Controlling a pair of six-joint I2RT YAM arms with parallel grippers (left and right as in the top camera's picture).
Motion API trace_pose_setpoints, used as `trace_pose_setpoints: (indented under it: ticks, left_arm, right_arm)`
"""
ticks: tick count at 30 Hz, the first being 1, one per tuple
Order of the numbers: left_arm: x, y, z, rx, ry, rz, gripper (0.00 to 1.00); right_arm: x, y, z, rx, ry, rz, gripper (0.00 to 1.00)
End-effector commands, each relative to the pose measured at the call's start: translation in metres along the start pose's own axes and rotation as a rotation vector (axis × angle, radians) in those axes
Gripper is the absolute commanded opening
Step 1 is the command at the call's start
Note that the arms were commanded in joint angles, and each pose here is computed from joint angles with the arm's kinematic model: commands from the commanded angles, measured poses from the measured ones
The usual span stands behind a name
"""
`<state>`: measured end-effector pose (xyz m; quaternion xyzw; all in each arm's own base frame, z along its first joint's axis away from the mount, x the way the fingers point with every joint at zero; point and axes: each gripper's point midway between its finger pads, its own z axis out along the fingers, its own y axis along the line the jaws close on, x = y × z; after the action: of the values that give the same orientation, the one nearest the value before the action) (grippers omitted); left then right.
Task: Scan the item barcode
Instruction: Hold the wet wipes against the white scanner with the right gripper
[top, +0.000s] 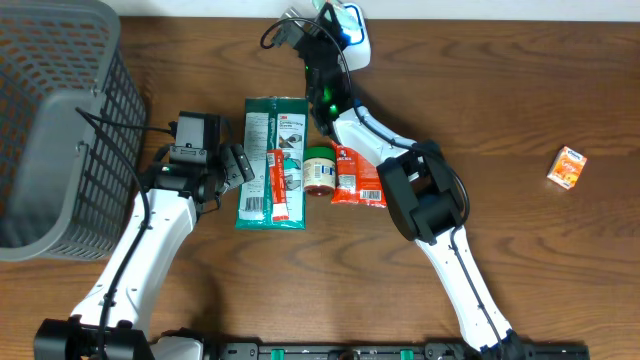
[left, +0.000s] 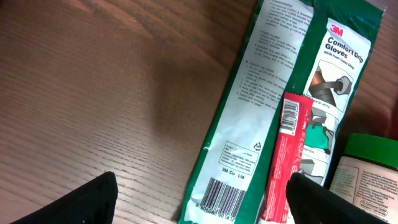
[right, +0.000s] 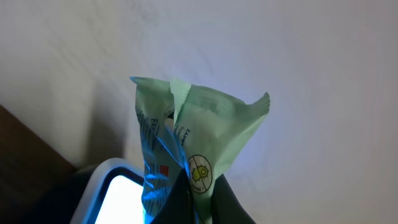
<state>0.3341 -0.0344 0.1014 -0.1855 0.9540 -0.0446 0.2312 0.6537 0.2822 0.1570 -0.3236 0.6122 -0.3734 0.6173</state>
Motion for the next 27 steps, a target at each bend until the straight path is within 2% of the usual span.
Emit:
trace_pose_setpoints:
  ticks: [1,13,21,27]
  left_arm:
    - [-0.008,0.001,-0.005,-0.01,-0.027,0.005,0.87]
    - [-0.008,0.001,-0.005,-0.01,-0.027,0.005,0.87]
    - [-0.008,0.001,-0.005,-0.01,-0.027,0.005,0.87]
    - [-0.008,0.001,-0.005,-0.01,-0.027,0.005,0.87]
  right_arm:
    - [0.001,-0.002,0.005,-0.011,-0.014,-0.046,0.01]
    - [0.025,0.03,0.007,-0.122,0.034,-0.098,0.01]
    - [0.028,0.043,0.002,-0.159,0.072,0.024,0.01]
    - [0.024,0.044,-0.005,-0.136,0.101,0.052,0.01]
